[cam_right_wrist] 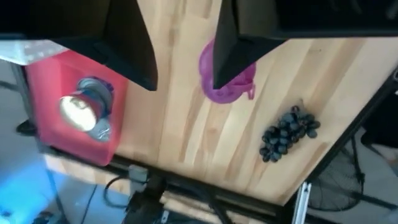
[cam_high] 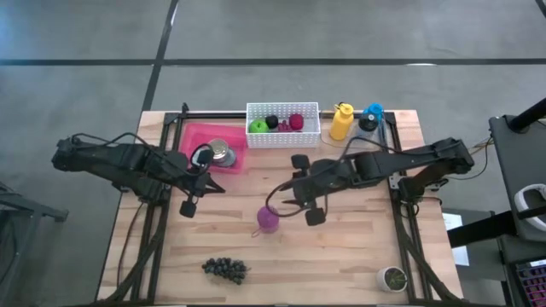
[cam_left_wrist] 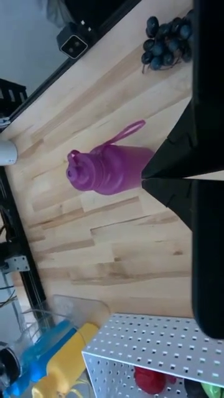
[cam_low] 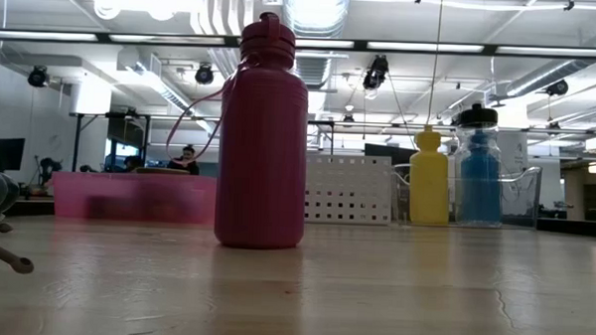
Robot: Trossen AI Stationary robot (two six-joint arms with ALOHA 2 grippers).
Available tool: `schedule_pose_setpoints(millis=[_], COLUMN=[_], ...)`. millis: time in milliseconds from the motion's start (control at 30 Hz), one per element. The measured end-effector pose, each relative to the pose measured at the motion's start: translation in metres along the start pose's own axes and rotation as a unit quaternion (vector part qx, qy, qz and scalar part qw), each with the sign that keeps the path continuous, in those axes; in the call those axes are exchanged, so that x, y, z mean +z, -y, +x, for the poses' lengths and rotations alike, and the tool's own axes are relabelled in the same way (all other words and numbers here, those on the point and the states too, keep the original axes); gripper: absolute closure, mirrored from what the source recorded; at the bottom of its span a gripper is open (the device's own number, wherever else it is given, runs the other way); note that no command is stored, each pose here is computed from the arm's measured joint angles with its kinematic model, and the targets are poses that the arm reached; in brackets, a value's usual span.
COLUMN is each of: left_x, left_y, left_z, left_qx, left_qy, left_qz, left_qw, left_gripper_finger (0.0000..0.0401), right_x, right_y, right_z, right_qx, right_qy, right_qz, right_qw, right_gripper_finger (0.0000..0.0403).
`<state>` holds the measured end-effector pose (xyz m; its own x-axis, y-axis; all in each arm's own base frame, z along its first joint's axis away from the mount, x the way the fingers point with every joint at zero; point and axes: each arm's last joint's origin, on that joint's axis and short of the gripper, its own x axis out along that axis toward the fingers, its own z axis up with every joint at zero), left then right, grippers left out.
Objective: Pick & Place Food Item
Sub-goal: Put the purple water bottle into the transparent bin
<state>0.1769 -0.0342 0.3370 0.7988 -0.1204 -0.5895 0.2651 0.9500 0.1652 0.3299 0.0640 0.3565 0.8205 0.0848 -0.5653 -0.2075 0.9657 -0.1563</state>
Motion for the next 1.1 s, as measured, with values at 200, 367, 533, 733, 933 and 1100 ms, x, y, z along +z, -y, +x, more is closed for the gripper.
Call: schedule_pose_setpoints(millis=[200,367,533,733,933,1100], left_x=[0.001,0.001,0.001,0.001,0.001,0.001], left_y=[0.0,0.0,0.0,0.0,0.0,0.0], left_z=[0.0,0.0,0.0,0.0,0.0,0.0], left_qx=[0.0,0.001,0.001,0.001,0.001,0.001], left_qy=[0.003,0.005,0.005,0.004,0.004,0.004], left_qz=[0.0,0.0,0.0,0.0,0.0,0.0], left_qw=[1.0,1.0,1.0,1.0,1.0,1.0], left_gripper_finger=[0.0394,0.0392,0.0392,0.0392,0.0392,0.0392], right_x=[-0.007,-0.009,-0.01,-0.013,-0.018,-0.018], right_y=[-0.007,-0.008,-0.003,-0.001,0.0,0.001], right_z=[0.028,0.049,0.061,0.075,0.083,0.082], right_qx=[0.081,0.088,0.089,0.107,0.107,0.106], right_qy=[-0.015,-0.006,0.004,0.01,0.001,0.004], right_qz=[-0.008,-0.027,-0.027,-0.025,-0.02,-0.02], right_qw=[0.997,0.996,0.996,0.994,0.994,0.994], right_gripper_finger=[0.0229,0.0223,0.0223,0.0227,0.0239,0.025])
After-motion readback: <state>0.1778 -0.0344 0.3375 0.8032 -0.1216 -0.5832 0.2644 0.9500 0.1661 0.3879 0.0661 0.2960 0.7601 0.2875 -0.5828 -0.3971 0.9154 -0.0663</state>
